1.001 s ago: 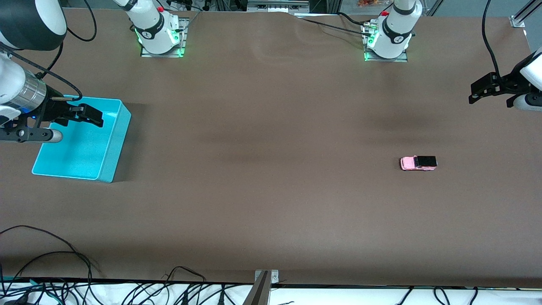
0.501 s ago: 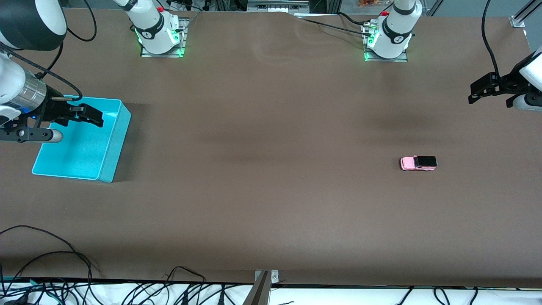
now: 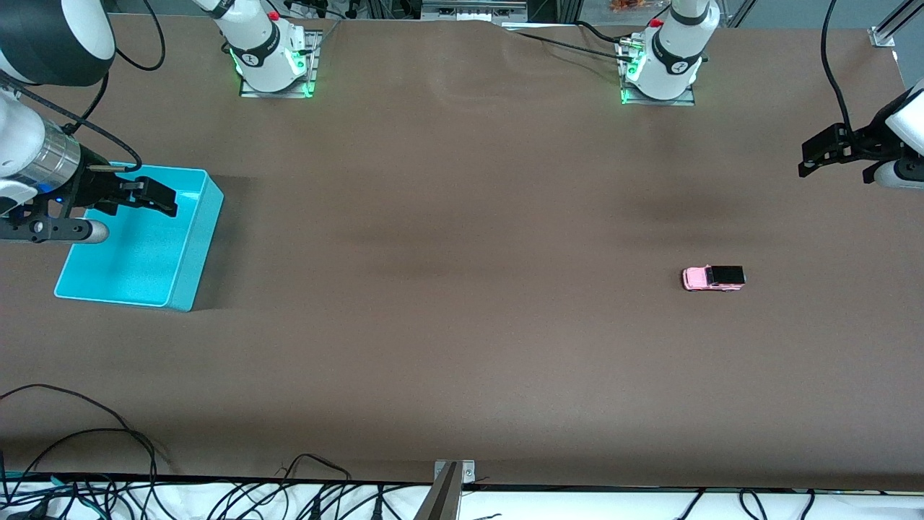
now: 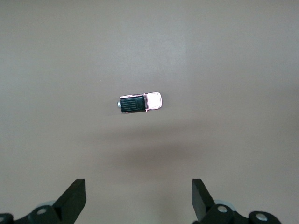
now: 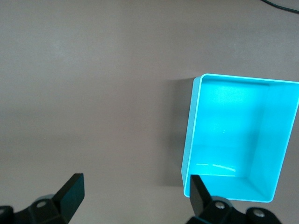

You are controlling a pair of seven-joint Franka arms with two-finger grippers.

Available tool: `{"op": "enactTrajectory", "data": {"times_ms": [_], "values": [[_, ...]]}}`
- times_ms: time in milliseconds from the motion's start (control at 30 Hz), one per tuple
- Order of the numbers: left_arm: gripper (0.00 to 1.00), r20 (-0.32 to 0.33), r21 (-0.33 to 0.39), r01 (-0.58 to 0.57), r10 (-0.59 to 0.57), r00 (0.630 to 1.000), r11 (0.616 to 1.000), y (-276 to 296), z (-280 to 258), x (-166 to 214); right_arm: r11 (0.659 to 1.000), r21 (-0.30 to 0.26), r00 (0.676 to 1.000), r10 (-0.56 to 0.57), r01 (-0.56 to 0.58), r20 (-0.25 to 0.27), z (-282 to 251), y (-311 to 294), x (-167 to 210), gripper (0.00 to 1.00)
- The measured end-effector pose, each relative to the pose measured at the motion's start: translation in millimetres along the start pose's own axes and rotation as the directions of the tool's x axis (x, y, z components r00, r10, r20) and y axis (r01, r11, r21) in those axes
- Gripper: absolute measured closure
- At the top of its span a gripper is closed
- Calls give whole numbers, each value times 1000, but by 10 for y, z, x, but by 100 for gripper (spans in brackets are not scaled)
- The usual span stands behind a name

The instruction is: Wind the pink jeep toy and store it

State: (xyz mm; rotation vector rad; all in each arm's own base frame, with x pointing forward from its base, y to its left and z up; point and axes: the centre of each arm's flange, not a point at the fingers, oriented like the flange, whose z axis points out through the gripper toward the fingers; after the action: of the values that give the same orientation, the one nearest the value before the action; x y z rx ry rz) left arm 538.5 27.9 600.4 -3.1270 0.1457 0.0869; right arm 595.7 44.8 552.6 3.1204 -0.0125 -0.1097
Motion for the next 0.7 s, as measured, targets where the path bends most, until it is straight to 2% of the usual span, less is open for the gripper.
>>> {"op": "enactTrajectory", "data": {"times_ms": [701], "values": [[0,3,0,-8,8,1000,1000,42,17,16,1000,0,1000,0,0,0,0,0,0,0]]}}
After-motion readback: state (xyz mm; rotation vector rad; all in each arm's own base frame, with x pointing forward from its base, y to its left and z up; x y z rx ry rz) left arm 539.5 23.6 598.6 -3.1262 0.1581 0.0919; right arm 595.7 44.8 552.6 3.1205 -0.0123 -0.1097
